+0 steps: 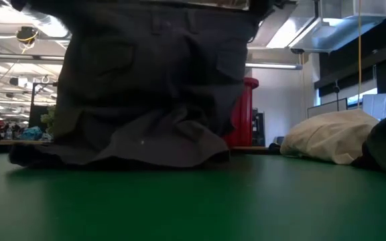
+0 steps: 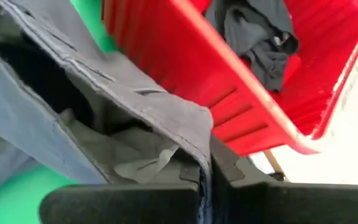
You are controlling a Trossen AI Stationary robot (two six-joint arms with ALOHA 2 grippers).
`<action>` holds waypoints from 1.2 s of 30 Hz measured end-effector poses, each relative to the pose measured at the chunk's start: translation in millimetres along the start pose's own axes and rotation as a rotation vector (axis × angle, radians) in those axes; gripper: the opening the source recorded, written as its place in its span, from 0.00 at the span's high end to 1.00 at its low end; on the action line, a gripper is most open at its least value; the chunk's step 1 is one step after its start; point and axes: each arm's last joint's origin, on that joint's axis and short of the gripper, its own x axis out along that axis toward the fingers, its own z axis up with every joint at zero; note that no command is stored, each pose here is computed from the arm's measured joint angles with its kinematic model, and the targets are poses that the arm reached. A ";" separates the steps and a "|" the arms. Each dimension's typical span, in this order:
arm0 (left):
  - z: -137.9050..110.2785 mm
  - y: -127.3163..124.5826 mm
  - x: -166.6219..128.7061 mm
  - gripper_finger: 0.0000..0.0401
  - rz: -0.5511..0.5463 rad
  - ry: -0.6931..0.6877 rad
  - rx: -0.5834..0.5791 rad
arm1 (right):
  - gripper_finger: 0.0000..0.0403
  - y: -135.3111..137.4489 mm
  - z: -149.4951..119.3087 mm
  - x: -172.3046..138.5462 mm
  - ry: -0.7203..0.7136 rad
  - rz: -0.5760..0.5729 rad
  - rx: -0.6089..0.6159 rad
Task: Fold laundry
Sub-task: Fold the gray pants
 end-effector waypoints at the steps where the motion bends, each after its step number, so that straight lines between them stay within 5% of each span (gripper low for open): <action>1: 1.3 3.5 0.5 1.00 -0.004 0.019 0.011 | 1.00 -4.5 1.0 2.0 -0.019 0.011 0.021; 8: 15.1 15.3 -1.5 1.00 -0.135 0.100 0.067 | 1.00 -23.9 14.9 9.9 -0.195 0.148 0.124; 15: 56.9 16.8 -14.3 1.00 -0.272 0.026 0.103 | 1.00 -25.7 28.9 7.1 -0.333 0.246 0.150; 27: 111.5 14.3 -32.2 1.00 -0.387 -0.068 0.156 | 0.93 -33.0 35.2 -16.3 -0.309 0.408 0.109; 36: 115.4 1.0 -31.5 1.00 -0.377 -0.067 0.195 | 0.77 -14.9 25.9 -14.4 -0.259 0.481 -0.225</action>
